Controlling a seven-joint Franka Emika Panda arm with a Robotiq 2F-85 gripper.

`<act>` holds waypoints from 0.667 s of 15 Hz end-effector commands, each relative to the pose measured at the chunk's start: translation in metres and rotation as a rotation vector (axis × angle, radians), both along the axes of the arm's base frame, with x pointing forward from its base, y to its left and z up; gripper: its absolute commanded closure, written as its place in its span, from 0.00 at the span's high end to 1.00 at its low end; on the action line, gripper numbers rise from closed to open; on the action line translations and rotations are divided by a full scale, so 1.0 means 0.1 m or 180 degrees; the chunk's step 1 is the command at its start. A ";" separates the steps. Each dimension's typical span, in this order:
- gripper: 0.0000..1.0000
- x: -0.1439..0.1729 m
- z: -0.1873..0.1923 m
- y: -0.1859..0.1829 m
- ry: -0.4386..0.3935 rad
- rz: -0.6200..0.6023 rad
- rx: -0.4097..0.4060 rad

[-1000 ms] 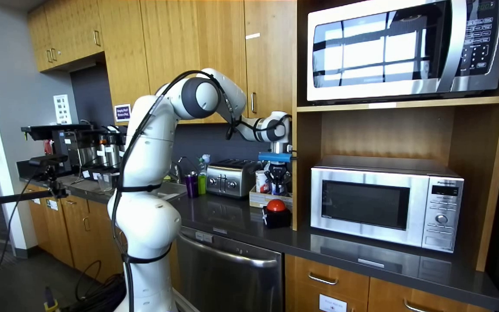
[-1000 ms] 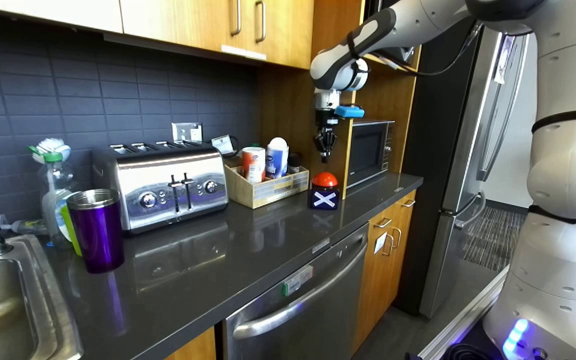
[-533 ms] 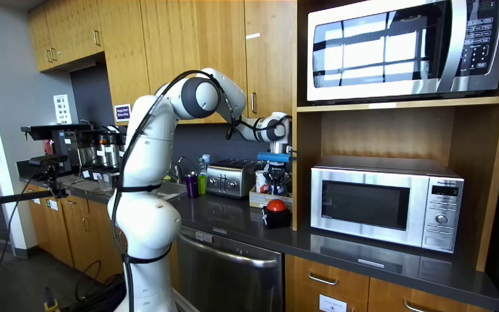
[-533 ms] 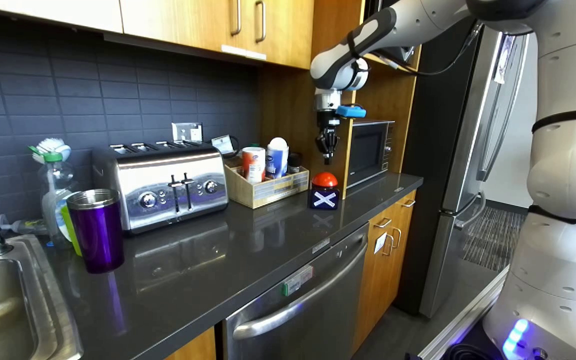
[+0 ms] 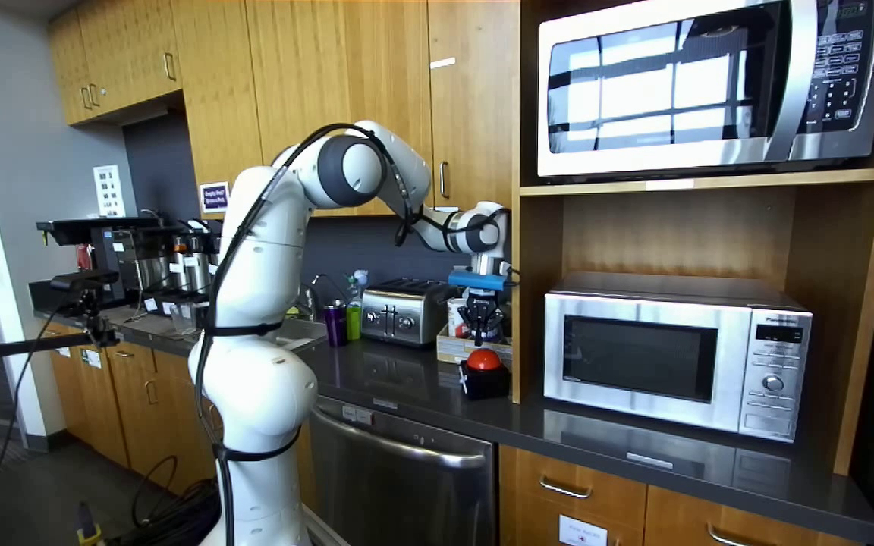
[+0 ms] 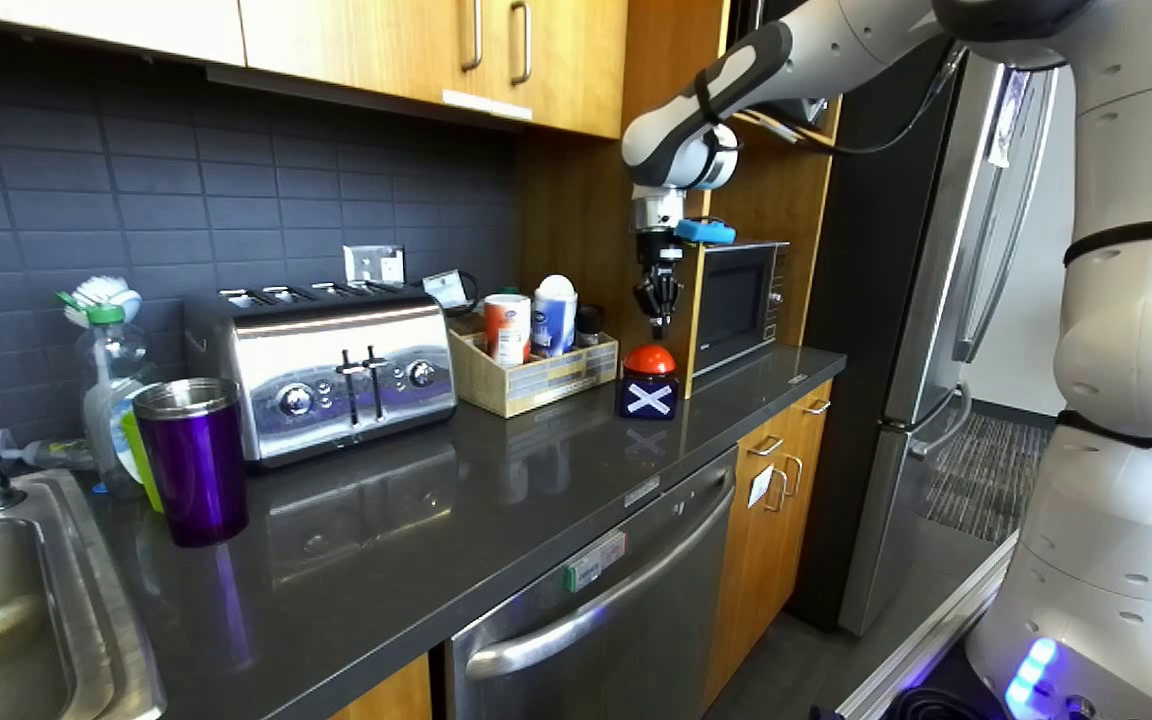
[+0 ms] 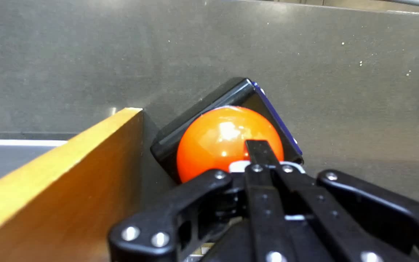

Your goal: Press the orange button.

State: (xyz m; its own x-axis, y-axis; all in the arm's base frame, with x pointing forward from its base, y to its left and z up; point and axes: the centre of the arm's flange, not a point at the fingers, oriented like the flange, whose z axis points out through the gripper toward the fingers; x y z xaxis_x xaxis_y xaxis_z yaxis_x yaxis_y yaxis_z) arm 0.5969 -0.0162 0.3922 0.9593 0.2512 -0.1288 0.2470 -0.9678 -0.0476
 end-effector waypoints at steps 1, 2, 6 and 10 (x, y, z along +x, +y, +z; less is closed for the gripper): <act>0.00 -0.12 -0.11 -0.03 0.0053 -0.0048 0.0082; 0.00 -0.14 -0.16 -0.03 0.0079 -0.0058 0.0094; 0.00 -0.20 -0.36 -0.05 0.0176 -0.0082 0.0165; 0.00 -0.22 -0.28 0.02 0.0226 -0.0057 0.0118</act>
